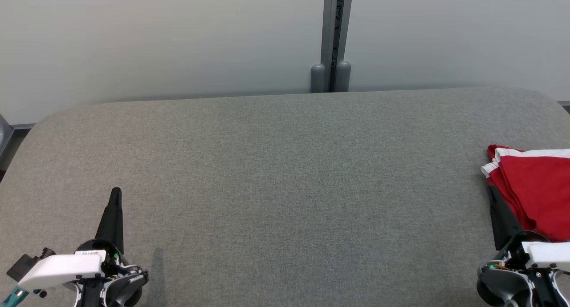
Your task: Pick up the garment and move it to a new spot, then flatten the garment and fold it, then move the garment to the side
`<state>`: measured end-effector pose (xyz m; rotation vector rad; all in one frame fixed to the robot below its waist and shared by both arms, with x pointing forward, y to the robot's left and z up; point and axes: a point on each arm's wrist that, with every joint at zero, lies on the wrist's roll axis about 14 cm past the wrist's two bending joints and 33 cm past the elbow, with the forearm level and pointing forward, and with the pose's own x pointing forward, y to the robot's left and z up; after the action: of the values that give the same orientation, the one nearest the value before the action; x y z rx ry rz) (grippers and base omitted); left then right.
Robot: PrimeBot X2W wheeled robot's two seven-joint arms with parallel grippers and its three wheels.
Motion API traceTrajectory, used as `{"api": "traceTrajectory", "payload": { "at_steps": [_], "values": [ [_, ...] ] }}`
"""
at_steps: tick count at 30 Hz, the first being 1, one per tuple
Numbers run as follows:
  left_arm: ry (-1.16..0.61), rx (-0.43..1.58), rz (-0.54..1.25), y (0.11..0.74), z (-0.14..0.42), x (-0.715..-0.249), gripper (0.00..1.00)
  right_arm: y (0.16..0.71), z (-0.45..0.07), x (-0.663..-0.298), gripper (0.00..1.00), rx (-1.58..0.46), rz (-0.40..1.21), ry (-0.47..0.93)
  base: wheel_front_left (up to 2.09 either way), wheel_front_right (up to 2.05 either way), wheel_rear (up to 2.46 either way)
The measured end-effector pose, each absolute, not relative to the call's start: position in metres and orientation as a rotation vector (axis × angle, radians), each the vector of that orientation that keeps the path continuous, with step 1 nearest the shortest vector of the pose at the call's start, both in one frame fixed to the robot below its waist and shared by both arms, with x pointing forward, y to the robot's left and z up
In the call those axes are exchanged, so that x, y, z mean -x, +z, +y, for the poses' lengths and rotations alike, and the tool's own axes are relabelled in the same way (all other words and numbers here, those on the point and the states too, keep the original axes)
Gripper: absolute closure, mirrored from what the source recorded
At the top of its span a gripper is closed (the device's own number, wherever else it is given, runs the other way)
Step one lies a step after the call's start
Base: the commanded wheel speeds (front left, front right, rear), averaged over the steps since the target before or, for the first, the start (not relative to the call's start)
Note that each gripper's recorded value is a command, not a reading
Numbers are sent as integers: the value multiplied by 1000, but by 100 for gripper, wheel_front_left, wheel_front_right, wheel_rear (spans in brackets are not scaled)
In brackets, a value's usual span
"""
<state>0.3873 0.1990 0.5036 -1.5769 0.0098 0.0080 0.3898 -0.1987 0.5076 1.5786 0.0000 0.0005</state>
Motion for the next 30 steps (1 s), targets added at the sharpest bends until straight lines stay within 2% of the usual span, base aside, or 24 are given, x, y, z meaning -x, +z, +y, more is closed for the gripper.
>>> {"api": "traceTrajectory", "payload": {
  "at_steps": [30],
  "values": [
    [8,1577,10,504,199,-387,100,508,-199,-390,100,-1579,0,0,0,0,0]
  ]
}}
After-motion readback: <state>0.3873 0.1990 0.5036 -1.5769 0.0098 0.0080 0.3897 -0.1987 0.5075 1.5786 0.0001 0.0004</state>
